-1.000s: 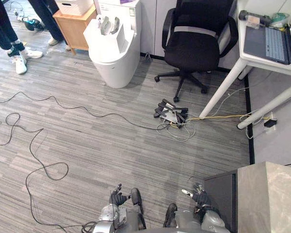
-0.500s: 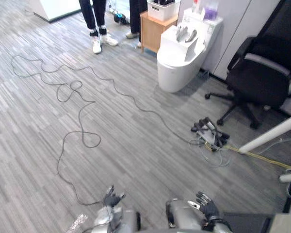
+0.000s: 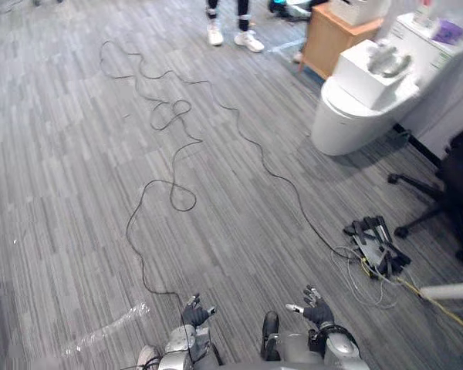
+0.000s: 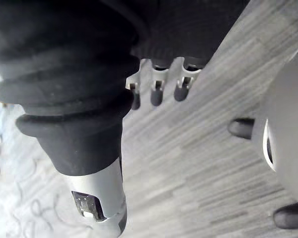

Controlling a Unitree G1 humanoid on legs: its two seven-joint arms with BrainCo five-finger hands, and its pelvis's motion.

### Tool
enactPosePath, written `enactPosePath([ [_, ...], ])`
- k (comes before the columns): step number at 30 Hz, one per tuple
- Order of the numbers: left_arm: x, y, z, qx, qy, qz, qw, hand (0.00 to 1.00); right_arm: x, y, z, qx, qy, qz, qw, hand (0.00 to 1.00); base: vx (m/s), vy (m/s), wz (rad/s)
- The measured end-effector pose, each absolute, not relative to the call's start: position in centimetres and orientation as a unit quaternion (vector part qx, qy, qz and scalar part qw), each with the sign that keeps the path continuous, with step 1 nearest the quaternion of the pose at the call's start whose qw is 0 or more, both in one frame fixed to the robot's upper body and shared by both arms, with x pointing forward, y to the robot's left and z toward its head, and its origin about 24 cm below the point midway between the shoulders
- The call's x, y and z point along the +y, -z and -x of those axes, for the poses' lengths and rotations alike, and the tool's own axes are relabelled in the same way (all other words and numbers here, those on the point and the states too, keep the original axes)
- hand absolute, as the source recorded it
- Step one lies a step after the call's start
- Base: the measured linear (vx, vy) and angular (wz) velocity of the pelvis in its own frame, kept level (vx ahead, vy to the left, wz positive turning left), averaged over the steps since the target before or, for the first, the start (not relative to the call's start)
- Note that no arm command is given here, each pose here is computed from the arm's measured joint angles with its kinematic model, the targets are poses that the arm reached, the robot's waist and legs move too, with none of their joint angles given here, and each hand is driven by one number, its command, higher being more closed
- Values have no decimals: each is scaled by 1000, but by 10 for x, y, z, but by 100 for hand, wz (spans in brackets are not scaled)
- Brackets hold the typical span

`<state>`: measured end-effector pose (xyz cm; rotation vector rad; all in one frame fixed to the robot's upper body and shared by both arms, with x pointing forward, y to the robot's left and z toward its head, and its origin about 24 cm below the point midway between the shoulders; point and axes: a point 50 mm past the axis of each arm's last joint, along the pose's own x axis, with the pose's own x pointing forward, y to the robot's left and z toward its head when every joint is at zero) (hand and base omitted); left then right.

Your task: Organize washtable

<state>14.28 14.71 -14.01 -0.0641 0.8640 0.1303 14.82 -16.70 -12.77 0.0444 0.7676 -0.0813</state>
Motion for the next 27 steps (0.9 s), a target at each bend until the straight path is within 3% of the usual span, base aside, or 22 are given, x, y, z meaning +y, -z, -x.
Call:
enactPosePath([
  [11,177,153,-109,472,-73,-21,878,0,-166,132,-151,390,41,-22,919,0,-44,74,41],
  [26,187,156,-102,486,-90,-25,869,0,-159,137,-149,412,11,-14,911,0,-126,11,6],
  [27,191,156,-103,486,-94,-27,868,0,-160,145,-141,443,-22,20,896,0,-32,-2,7],
])
